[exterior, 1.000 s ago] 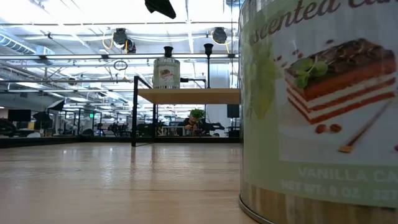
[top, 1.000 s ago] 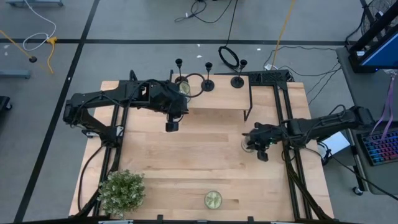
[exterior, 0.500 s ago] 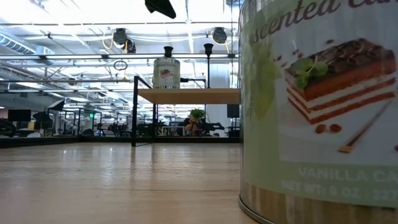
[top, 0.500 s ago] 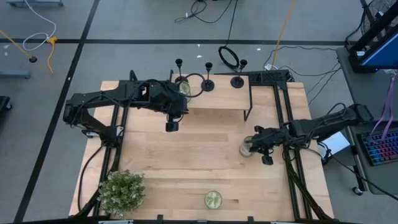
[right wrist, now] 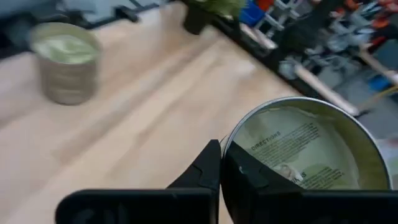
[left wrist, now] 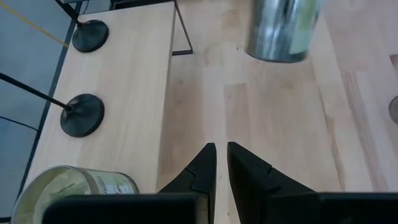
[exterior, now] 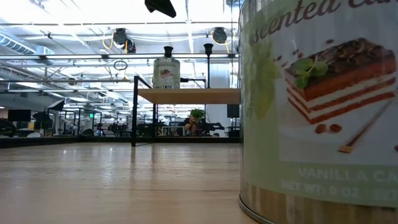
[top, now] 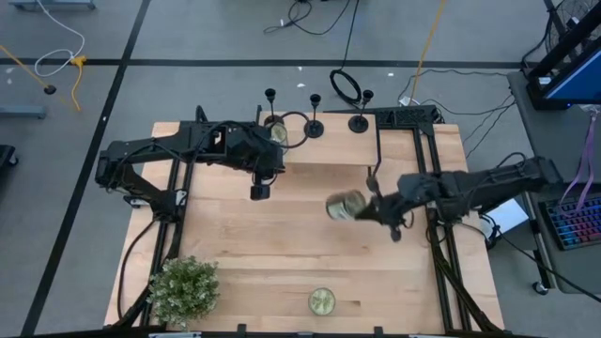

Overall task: Pick & Place candle stick holders
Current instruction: Put the top light green scented candle on the shelf

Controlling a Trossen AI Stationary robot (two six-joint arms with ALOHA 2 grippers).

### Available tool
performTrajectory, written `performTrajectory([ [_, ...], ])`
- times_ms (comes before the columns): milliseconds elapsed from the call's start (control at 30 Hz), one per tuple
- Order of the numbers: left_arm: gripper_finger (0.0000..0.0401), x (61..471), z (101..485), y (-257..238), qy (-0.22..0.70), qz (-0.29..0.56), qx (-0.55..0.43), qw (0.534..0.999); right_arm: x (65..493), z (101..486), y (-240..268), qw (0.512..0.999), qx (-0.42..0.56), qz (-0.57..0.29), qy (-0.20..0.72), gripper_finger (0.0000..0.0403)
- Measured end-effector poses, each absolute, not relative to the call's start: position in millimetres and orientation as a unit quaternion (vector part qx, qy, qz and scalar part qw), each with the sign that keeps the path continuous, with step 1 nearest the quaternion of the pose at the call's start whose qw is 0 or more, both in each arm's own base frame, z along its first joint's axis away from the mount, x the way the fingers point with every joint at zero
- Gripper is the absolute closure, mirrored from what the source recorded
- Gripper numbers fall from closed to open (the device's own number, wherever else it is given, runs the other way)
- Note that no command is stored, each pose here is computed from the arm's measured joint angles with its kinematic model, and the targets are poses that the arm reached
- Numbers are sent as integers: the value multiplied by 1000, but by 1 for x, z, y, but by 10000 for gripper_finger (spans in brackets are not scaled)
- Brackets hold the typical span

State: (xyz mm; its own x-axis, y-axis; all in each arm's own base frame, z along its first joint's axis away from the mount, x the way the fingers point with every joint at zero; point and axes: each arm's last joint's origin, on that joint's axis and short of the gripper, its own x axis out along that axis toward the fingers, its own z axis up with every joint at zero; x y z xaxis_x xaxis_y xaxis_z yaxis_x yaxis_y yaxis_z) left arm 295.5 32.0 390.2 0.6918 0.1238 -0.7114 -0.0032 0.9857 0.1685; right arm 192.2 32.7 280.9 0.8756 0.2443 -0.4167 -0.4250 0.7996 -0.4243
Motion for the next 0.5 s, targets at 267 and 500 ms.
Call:
performTrajectory([
  [267,354,295,390,32,392,27,96,915,217,341,-22,908,-262,89,315,402],
  [500,354,295,390,32,392,27,97,914,207,354,-68,900,-239,93,354,402],
])
